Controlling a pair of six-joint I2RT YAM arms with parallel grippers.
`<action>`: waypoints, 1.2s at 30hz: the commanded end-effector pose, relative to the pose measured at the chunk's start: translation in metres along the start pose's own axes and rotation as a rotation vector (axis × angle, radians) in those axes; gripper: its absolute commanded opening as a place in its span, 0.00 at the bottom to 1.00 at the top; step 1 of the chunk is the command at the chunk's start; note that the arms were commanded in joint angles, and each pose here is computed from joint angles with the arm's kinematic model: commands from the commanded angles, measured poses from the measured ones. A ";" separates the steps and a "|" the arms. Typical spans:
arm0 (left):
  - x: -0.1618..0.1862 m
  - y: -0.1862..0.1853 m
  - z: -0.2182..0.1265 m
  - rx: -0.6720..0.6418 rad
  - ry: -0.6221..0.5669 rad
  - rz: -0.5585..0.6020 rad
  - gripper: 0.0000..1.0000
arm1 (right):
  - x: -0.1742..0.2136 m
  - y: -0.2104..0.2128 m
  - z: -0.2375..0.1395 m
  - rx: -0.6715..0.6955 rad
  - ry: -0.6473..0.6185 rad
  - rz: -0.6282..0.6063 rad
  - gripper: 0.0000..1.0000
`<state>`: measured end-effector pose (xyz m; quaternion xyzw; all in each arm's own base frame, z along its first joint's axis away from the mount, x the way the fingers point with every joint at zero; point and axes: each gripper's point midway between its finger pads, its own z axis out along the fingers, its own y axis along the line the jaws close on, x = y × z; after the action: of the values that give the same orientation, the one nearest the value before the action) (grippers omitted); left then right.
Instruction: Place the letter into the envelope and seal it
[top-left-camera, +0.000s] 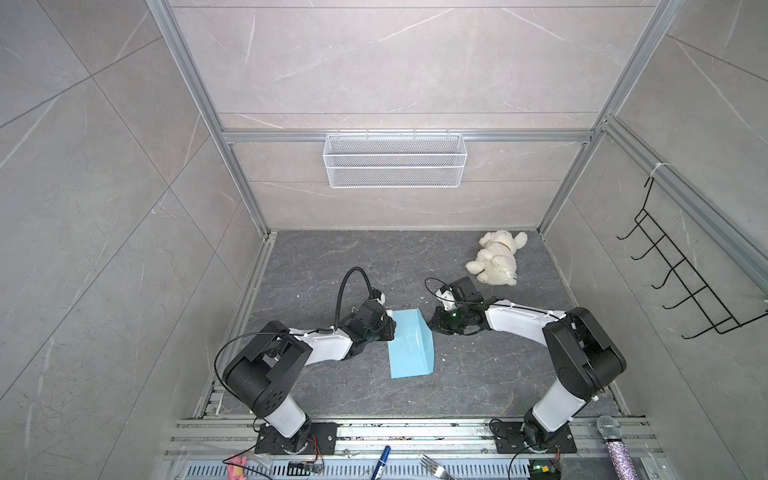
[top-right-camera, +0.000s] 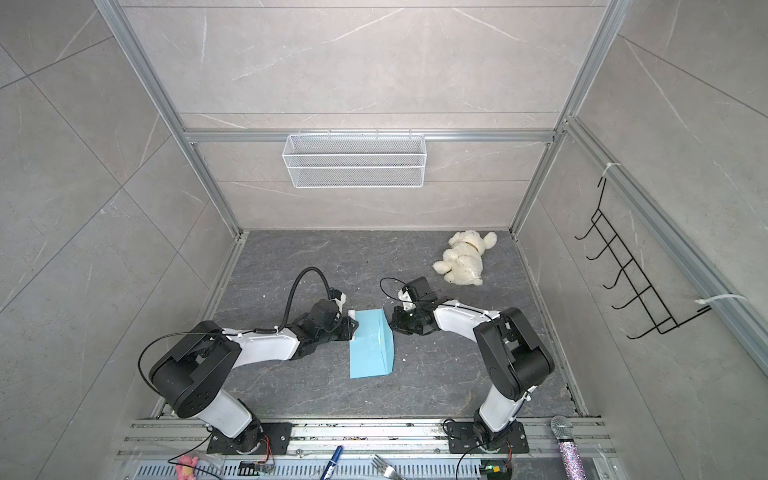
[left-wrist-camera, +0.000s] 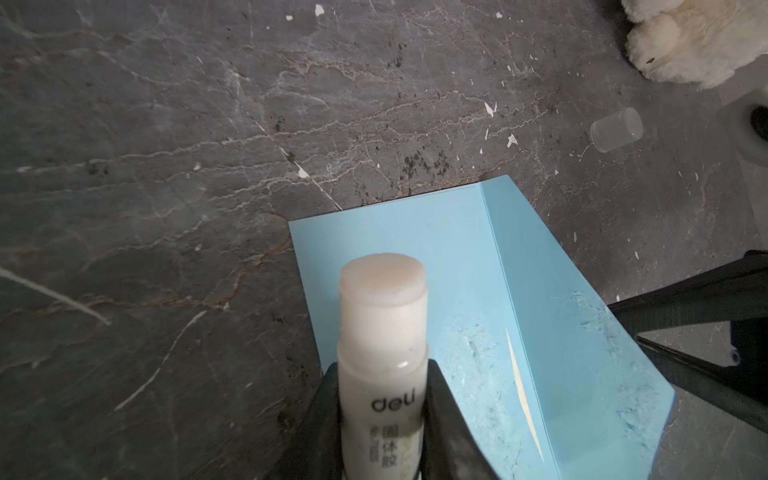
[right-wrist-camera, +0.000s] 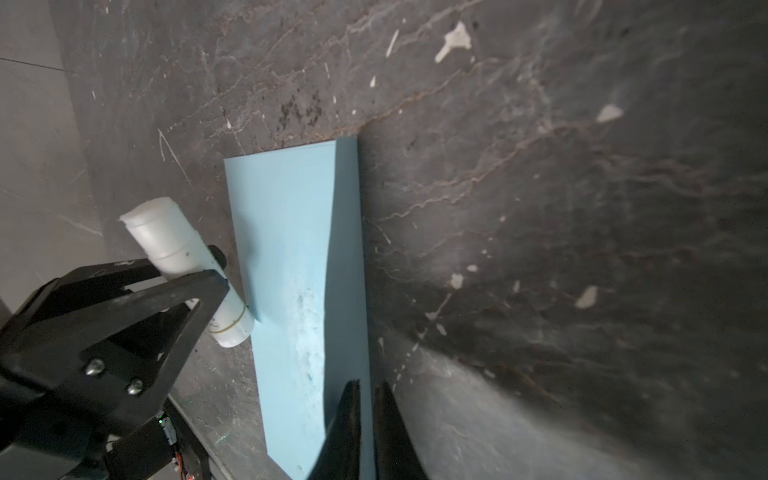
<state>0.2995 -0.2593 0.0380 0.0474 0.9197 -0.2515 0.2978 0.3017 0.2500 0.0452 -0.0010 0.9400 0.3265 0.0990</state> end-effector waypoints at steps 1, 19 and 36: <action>-0.008 -0.009 0.004 0.028 -0.020 -0.004 0.00 | 0.005 0.009 0.010 -0.047 0.022 0.019 0.11; -0.007 -0.009 0.004 0.029 -0.019 -0.002 0.00 | 0.018 0.028 0.054 -0.051 0.094 -0.001 0.07; -0.012 -0.014 0.003 0.052 -0.037 -0.021 0.00 | 0.037 0.024 0.069 -0.010 0.155 -0.012 0.03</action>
<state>0.3022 -0.2620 0.0393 0.0398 0.9168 -0.2593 0.3010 0.2860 0.3190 0.0191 -0.0396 0.9326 0.3548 0.0531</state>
